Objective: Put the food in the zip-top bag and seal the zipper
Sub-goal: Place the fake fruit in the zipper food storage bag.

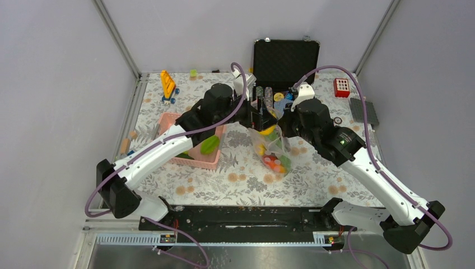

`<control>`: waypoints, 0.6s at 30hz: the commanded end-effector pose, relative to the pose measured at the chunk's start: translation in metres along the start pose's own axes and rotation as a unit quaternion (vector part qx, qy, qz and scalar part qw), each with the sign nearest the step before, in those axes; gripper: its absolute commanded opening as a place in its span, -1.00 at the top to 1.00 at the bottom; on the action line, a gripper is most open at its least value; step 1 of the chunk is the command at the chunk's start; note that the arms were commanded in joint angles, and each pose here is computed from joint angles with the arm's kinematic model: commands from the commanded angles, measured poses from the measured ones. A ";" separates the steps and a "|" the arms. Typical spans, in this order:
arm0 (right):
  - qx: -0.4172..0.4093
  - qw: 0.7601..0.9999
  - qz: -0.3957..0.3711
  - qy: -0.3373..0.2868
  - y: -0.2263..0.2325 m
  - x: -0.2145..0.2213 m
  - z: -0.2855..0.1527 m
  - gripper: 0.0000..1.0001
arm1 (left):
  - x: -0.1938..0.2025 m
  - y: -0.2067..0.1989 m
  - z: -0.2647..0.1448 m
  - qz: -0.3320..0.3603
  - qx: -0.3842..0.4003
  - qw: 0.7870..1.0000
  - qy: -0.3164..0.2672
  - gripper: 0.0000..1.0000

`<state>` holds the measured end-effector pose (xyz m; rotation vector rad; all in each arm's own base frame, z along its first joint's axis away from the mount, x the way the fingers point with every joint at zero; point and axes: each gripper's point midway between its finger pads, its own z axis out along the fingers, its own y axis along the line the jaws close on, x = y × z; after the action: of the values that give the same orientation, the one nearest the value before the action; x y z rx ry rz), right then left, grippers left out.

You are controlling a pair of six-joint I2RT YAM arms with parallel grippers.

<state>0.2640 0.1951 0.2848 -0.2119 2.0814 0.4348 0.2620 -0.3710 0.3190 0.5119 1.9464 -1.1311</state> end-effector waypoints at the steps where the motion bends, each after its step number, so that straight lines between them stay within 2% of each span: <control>1: -0.014 0.999 0.019 -0.044 0.006 -0.030 -0.015 1.00 | -0.017 -0.028 -0.022 0.023 0.046 0.998 -0.029 -0.97; 8: -0.012 0.999 0.018 -0.043 0.006 -0.031 -0.017 1.00 | -0.023 -0.041 -0.044 0.034 0.063 0.997 -0.044 -0.97; 11: -0.012 0.999 0.018 -0.044 0.005 -0.031 -0.017 1.00 | -0.026 -0.038 -0.056 0.038 0.042 0.997 -0.054 -0.97; 15: -0.012 0.999 0.015 -0.047 0.005 -0.034 -0.019 1.00 | -0.030 -0.008 -0.077 0.034 -0.050 0.995 -0.082 -0.98; 18: -0.013 0.998 0.013 -0.053 0.005 -0.038 -0.023 1.00 | -0.029 0.033 -0.105 0.009 -0.155 0.981 -0.115 -0.98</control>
<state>0.2634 0.1947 0.2900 -0.2063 2.0753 0.4403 0.2338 -0.3176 0.3645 0.4476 1.8356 -1.0627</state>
